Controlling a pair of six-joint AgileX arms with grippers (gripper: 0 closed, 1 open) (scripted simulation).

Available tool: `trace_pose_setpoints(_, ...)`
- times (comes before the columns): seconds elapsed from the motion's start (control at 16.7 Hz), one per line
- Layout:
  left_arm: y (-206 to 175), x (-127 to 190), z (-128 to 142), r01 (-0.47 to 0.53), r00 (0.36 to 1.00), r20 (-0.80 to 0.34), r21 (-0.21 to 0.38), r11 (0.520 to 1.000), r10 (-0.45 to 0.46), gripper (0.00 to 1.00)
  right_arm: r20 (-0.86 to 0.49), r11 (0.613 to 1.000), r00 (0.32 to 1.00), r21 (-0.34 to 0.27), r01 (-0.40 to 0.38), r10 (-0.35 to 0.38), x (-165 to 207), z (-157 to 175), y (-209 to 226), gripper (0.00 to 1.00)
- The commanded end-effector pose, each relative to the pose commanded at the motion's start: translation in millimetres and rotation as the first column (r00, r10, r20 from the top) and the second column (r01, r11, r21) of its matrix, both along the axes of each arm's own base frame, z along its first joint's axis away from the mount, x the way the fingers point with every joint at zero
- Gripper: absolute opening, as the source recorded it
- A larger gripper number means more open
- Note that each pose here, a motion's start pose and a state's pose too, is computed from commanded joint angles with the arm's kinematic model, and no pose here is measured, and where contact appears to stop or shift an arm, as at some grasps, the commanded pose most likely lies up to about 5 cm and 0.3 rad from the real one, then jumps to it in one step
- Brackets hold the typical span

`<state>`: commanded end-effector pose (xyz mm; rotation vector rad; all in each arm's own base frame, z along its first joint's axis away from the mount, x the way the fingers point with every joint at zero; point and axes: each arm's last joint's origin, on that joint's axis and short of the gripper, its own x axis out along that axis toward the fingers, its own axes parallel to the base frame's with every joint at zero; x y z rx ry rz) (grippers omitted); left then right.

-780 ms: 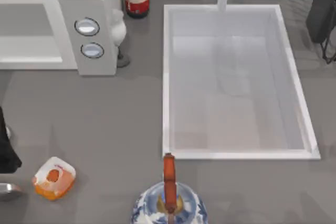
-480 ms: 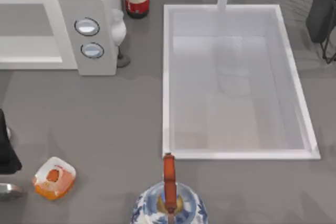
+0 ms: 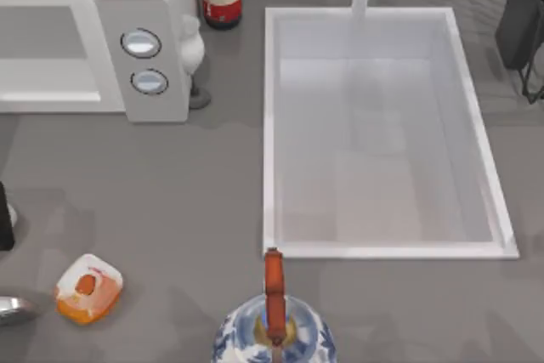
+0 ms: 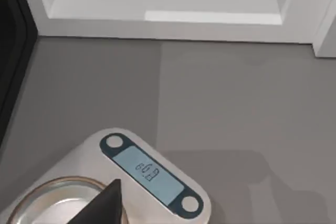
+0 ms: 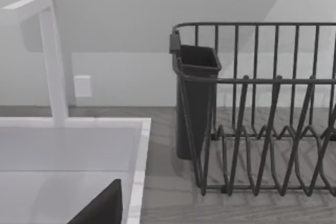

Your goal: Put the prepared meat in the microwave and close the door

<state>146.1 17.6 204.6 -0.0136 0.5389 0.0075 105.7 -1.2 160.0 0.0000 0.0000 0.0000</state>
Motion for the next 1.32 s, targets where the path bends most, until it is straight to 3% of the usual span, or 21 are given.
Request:
trace_pose_setpoints(0.3,-5,55,3,0.095,0.931,-0.350,-0.051,0.994,-0.107,1.00,0.000,1.000,1.000,0.000,0.000,0.000,0,0,0,1.00)
trace_pose_setpoints(0.54,-36,82,-11,0.262,0.769,-0.593,-0.051,0.964,-0.241,1.00,0.000,1.000,1.000,0.000,0.000,0.000,0,0,0,1.00)
trace_pose_setpoints(0.72,-63,90,-21,0.401,0.617,-0.732,-0.026,0.916,-0.291,1.00,0.000,1.000,1.000,0.000,0.000,0.000,0,0,0,1.00)
trace_pose_setpoints(0.96,-87,95,-33,0.530,0.453,-0.845,0.001,0.848,-0.282,1.00,0.000,1.000,1.000,0.000,0.000,0.000,0,0,0,1.00)
trace_pose_setpoints(1.32,-90,97,-33,0.545,0.434,-0.857,0.003,0.838,-0.279,1.00,0.000,1.000,1.000,0.000,0.000,0.000,0,0,0,1.00)
